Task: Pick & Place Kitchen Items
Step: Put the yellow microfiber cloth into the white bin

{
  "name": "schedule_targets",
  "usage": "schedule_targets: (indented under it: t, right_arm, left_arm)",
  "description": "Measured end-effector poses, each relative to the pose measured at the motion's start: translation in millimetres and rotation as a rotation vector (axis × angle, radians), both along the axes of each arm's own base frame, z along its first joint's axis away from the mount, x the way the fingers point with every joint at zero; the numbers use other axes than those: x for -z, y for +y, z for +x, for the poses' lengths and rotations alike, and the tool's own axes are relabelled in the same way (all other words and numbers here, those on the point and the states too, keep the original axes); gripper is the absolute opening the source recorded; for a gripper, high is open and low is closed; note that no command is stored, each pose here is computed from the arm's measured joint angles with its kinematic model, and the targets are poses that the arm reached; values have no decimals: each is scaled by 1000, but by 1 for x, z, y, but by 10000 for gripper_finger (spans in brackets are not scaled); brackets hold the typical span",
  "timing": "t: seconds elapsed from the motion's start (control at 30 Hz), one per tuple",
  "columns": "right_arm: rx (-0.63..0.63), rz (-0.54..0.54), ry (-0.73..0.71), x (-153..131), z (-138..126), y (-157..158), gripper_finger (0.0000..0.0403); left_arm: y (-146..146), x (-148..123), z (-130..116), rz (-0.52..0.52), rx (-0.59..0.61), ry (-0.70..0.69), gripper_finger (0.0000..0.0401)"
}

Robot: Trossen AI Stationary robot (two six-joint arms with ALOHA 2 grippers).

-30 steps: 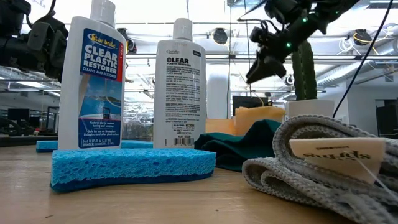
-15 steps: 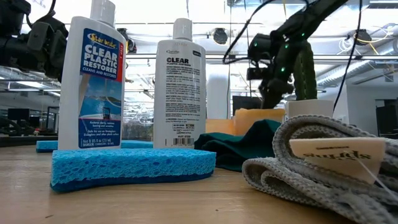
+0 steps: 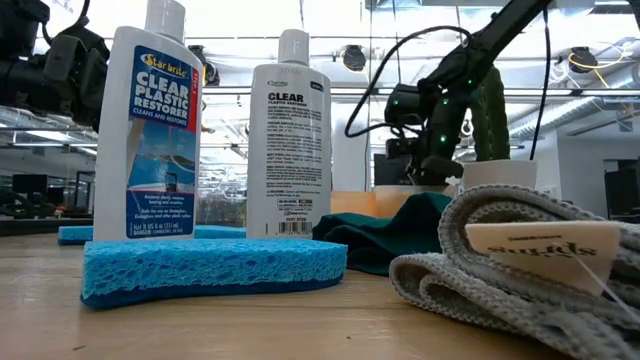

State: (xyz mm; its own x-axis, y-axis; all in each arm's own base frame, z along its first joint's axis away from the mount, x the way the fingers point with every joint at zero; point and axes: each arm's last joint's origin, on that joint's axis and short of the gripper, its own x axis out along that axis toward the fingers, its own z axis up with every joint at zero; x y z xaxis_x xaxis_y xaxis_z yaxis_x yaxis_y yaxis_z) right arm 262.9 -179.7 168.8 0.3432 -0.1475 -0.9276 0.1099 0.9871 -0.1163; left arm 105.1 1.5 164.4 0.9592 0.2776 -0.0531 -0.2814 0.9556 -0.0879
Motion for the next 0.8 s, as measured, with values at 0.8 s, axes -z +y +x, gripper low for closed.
schedule_targets:
  t: [0.8]
  right_arm:
    - [49,-255,-322,-122,-5,-22,0]
  left_arm:
    - [0,0,0,0,0,0,395]
